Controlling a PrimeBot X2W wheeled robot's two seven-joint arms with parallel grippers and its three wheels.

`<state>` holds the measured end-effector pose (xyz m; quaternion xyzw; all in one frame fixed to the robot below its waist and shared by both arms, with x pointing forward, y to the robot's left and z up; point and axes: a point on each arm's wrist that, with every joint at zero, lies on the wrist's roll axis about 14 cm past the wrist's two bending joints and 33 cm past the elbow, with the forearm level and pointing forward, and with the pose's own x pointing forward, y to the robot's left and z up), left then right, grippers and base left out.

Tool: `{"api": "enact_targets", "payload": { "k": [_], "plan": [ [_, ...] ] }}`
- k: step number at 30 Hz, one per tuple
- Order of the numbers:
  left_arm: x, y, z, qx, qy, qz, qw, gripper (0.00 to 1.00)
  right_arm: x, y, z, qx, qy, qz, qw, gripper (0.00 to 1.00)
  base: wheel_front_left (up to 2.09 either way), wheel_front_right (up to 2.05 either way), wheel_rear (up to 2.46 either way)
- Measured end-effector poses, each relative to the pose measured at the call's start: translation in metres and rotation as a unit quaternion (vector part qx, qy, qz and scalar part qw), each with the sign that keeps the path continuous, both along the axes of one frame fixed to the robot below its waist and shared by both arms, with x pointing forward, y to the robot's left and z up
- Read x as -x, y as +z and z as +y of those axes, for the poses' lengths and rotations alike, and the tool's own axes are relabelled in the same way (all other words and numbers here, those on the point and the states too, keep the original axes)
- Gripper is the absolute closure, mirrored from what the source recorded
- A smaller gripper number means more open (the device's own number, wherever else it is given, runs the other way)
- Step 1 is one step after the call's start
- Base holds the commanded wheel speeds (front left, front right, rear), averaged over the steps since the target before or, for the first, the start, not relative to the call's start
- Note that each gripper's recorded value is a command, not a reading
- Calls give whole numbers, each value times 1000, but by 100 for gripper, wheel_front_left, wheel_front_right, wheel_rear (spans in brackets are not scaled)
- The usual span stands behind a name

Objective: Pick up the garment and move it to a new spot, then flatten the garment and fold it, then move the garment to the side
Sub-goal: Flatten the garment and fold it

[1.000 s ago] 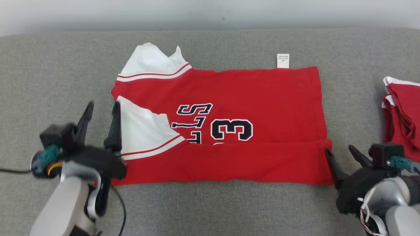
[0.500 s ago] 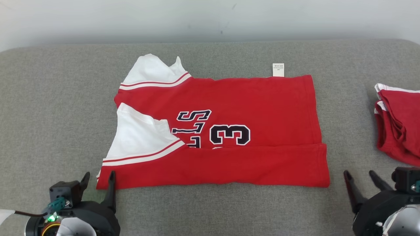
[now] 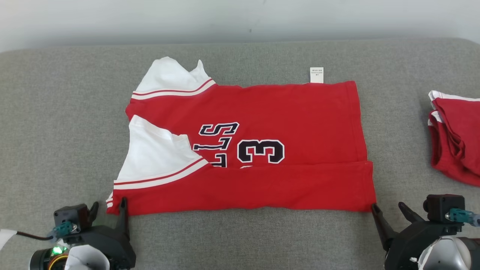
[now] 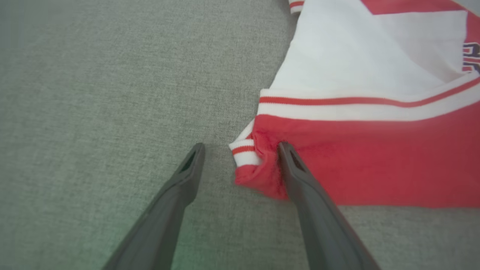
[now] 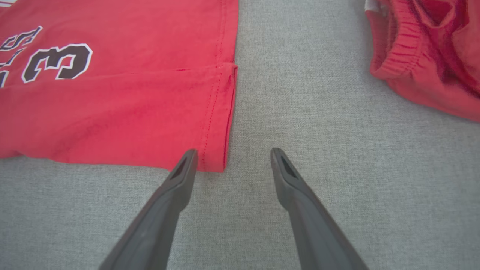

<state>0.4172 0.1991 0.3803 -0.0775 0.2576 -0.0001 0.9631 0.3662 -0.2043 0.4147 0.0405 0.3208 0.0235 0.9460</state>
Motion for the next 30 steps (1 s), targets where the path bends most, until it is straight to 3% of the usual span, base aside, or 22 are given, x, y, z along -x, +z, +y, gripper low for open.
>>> {"api": "enact_targets", "payload": {
  "k": [2, 3, 4, 5, 25, 27, 30],
  "plan": [
    [-2, -5, -3, 7, 1, 9, 1000, 0, -1, -4, 2, -2, 1, 5, 1000, 0, 0, 0, 0],
    [-3, -7, -5, 10, -1, 14, 1000, 54, -3, -5, 3, -4, 1, 6, 1000, 0, 0, 0, 0],
    [-4, -9, -5, 11, -1, 17, 1000, 84, -4, -5, 4, -4, 1, 5, 1000, 0, 0, 0, 0],
    [-5, -10, -7, 13, -3, 20, 1000, 100, -5, -6, 5, -4, 0, 5, 1000, 0, 0, 0, 0],
    [-10, -18, -16, 23, -16, 15, 999, 100, -17, -35, 11, 2, -5, 47, 999, 0, 0, 0, 0],
    [-10, -17, -16, 24, -18, 14, 999, 100, -15, -39, 13, -1, -2, 63, 998, 40, 0, 0, 0],
    [-9, -16, -14, 22, -17, 14, 1000, 100, -15, -42, 19, -11, 3, 75, 997, 73, 0, 0, 0]
  ]
}}
